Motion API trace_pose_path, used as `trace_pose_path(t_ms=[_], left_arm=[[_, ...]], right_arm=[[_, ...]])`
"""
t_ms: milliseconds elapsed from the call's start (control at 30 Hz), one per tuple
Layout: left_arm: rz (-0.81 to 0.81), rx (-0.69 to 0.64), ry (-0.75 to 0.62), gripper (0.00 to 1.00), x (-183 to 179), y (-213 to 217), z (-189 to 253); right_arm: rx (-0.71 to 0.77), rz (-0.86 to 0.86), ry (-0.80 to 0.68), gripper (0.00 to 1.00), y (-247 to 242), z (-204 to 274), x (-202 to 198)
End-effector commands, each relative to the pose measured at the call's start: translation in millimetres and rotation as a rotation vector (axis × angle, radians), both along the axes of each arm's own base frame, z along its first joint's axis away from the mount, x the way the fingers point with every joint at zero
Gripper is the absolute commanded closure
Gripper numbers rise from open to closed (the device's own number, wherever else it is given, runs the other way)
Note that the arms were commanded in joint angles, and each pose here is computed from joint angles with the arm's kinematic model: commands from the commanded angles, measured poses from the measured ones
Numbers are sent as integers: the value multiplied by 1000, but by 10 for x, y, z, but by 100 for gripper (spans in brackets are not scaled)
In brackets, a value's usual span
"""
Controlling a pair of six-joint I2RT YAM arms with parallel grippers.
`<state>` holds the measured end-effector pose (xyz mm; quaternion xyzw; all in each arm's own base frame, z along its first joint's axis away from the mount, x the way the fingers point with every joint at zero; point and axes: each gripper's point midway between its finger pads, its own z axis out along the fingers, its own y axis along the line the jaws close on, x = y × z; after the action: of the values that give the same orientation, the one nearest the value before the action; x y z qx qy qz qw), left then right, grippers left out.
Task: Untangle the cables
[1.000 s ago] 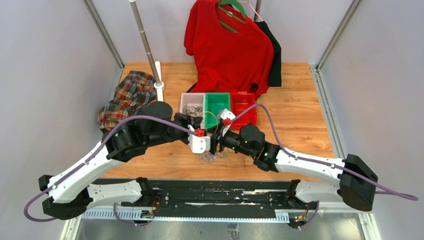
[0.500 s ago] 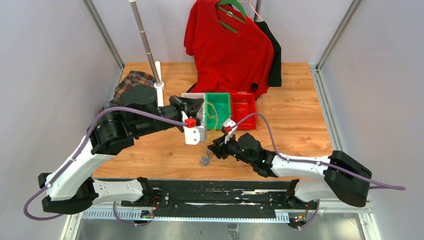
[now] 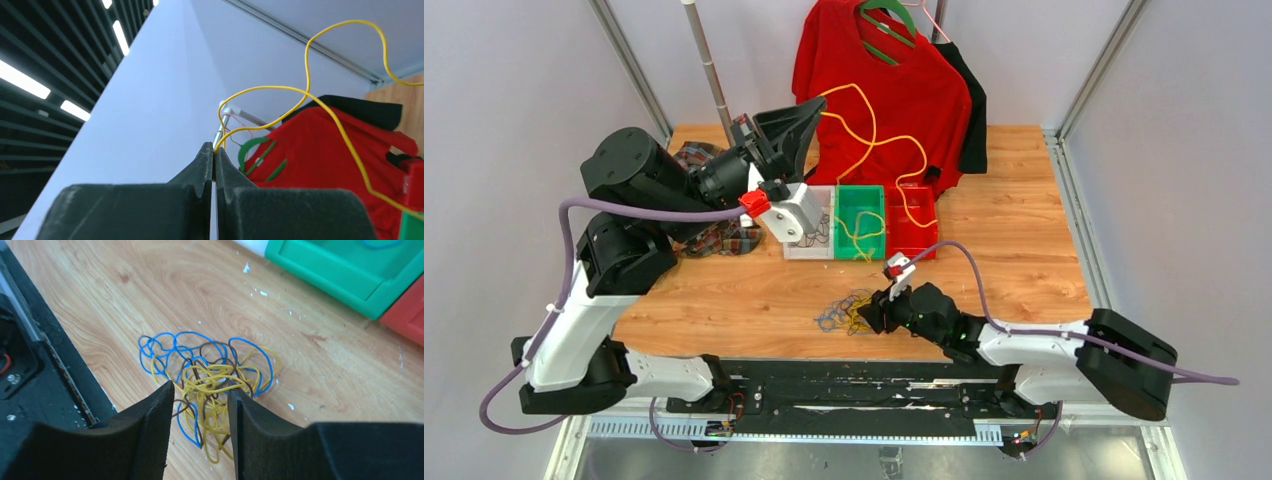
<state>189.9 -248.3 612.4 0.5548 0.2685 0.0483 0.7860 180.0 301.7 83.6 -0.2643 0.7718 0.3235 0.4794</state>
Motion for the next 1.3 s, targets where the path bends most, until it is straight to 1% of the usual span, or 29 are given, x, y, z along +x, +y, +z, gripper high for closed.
trace_pose_path(t_ms=[0, 67, 167, 233, 333, 467, 600, 767, 833, 900, 933, 967, 1033, 1100, 1200, 1267], left_arm=[[-5, -79, -99, 99, -26, -38, 355], [-14, -48, -86, 99, 9, -137, 231], [-34, -14, -48, 99, 74, -332, 6], [-42, -1, -2, 99, 134, -475, -135], [-29, -11, 72, 100, 264, -654, -265], [1, -22, 119, 100, 471, -900, -379], [41, -23, 127, 100, 672, -1106, -463], [91, -39, 72, 100, 836, -1244, -456], [114, -45, 59, 100, 907, -1278, -451], [131, -44, 52, 99, 971, -1312, -462], [147, -47, 52, 100, 1019, -1316, -469], [162, -48, 49, 99, 1067, -1317, -474], [196, -53, 44, 99, 1164, -1309, -484], [232, -54, 48, 100, 1287, -1292, -521], [273, -55, 60, 100, 1454, -1237, -566], [282, -36, 71, 100, 1545, -1212, -608]], right_arm=[[64, -12, -45, 54, 2, 391, 5], [70, -31, -71, 49, -36, 614, 38], [102, -95, -137, 44, -147, 1013, 138], [130, -172, -182, 41, -262, 1257, 239], [119, -212, -186, 38, -336, 1353, 302], [68, -277, -148, 38, -464, 1187, 355], [75, -266, -87, 40, -513, 958, 265], [107, -207, 73, 49, -547, 477, -27], [115, -216, 158, 50, -620, 259, -148], [120, -235, 205, 51, -697, 136, -216], [108, -264, 208, 51, -771, 116, -211], [92, -331, 194, 51, -894, 113, -150], [88, -427, 134, 51, -1078, 205, -31], [85, -524, 63, 48, -1238, 328, 119], [70, -615, 8, 46, -1327, 472, 377], [57, -634, 25, 45, -1313, 427, 596]])
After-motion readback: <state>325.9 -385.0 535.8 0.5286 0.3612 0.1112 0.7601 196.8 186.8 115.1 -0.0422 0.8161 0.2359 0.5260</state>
